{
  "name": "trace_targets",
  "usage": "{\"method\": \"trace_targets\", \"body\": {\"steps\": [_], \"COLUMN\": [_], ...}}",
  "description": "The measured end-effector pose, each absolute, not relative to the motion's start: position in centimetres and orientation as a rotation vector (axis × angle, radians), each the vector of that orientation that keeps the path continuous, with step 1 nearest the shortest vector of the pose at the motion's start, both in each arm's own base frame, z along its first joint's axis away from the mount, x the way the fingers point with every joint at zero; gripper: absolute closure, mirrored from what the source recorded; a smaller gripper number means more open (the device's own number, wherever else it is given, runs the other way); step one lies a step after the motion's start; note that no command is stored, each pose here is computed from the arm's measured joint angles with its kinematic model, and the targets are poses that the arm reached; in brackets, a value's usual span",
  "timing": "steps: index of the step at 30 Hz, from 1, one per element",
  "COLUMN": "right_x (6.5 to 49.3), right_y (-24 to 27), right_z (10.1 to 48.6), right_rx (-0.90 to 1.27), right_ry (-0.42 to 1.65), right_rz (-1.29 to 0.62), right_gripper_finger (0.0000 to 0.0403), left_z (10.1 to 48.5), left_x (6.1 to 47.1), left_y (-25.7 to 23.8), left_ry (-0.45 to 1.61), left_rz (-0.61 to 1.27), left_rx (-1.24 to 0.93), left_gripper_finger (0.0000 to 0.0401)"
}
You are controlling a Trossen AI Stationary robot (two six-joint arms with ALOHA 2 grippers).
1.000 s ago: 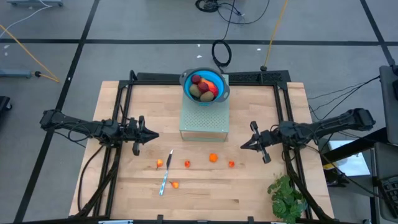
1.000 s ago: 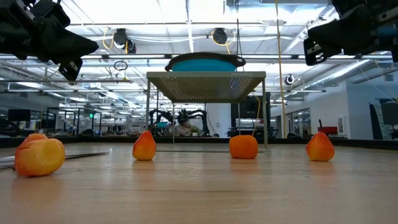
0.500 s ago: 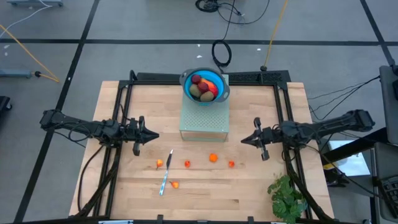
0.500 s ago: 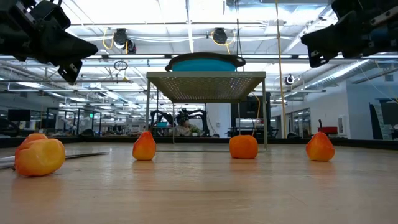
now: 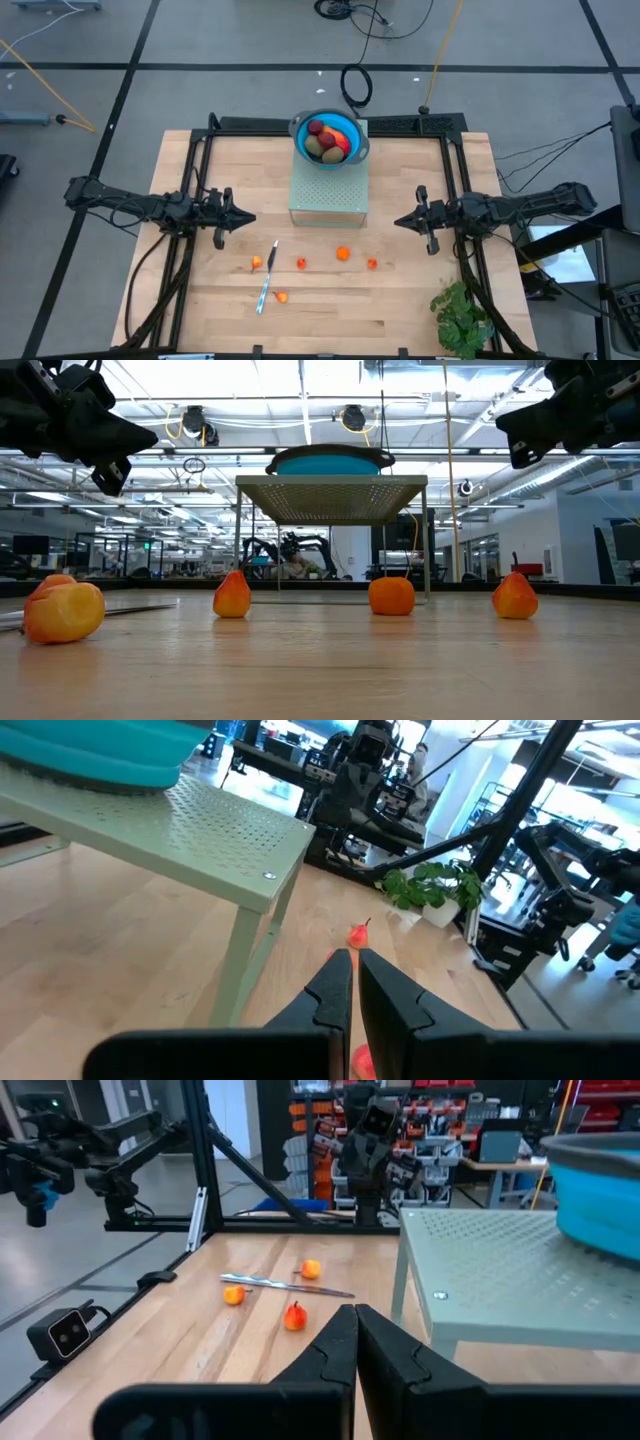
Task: Pick & Place Fruit
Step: Put the left Pear into the blue strainer bowl on the shelf
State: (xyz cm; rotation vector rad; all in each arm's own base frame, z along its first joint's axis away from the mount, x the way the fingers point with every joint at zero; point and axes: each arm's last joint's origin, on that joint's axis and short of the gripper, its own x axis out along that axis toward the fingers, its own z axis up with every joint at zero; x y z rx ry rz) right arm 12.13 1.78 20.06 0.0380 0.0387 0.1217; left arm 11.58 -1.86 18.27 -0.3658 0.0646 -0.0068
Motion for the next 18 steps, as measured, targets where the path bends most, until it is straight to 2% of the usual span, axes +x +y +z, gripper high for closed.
{"method": "trace_targets", "body": {"steps": [13, 18], "right_x": [11.2, 11.2], "right_y": [1.6, 1.6], "right_z": [20.4, 20.4], "right_rx": [0.039, 0.040], "right_ry": [0.008, 0.002], "right_rz": [0.122, 0.120], "right_gripper_finger": [0.0403, 0.0403], "left_z": [19.1, 20.2], "left_x": [11.7, 12.3], "left_y": [-1.8, -1.9], "left_ry": [-0.008, 0.029], "left_rz": [0.017, 0.025], "left_rx": [-0.373, -0.364], "left_gripper_finger": [0.0380, 0.0398]}}
